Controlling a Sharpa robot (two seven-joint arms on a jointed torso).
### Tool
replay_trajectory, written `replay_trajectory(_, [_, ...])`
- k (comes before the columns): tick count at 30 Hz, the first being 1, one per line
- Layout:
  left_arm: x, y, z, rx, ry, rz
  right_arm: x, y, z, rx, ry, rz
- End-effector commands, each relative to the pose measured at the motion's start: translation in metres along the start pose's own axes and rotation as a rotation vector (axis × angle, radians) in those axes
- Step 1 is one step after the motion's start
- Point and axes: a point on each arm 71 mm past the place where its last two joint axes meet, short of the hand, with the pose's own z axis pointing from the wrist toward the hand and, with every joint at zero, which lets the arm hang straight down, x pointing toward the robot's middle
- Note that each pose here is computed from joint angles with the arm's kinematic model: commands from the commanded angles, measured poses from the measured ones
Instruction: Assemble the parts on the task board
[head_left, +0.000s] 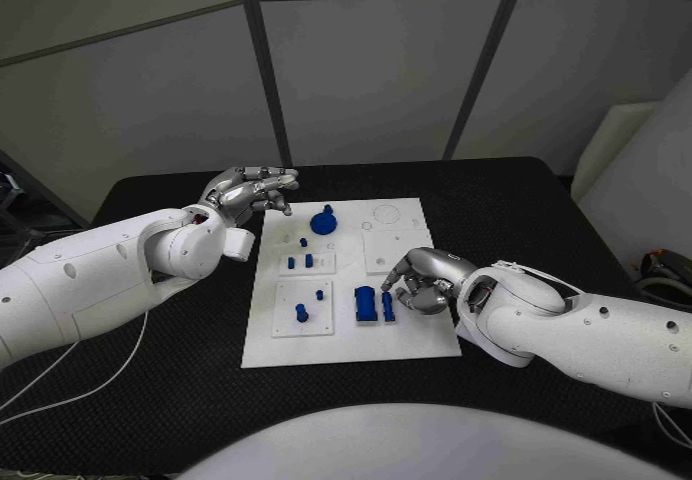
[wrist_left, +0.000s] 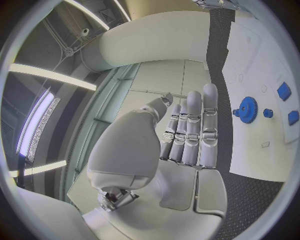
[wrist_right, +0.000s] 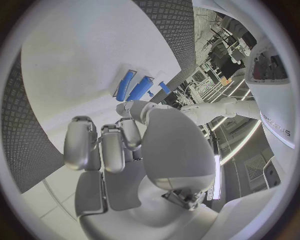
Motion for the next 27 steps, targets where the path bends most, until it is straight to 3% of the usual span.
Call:
replay_trajectory(1, [0.0016,-0.0017,0.0003,0.008,0.013,-0.004,0.0021,-0.0013,0.0006,0.021,0.032,-0.019])
replay_trajectory(21, [0.0012,-0.0018,-0.0001,0.007,0.012,-0.003,0.0058,0.0004,0.0021,0.027,0.068,-0.021])
replay_trajectory(27, [0.0012,-0.0018,-0.0001,0.008,0.012,-0.004,0.0009,-0.0017,0.0038,0.034,-0.001,-0.021])
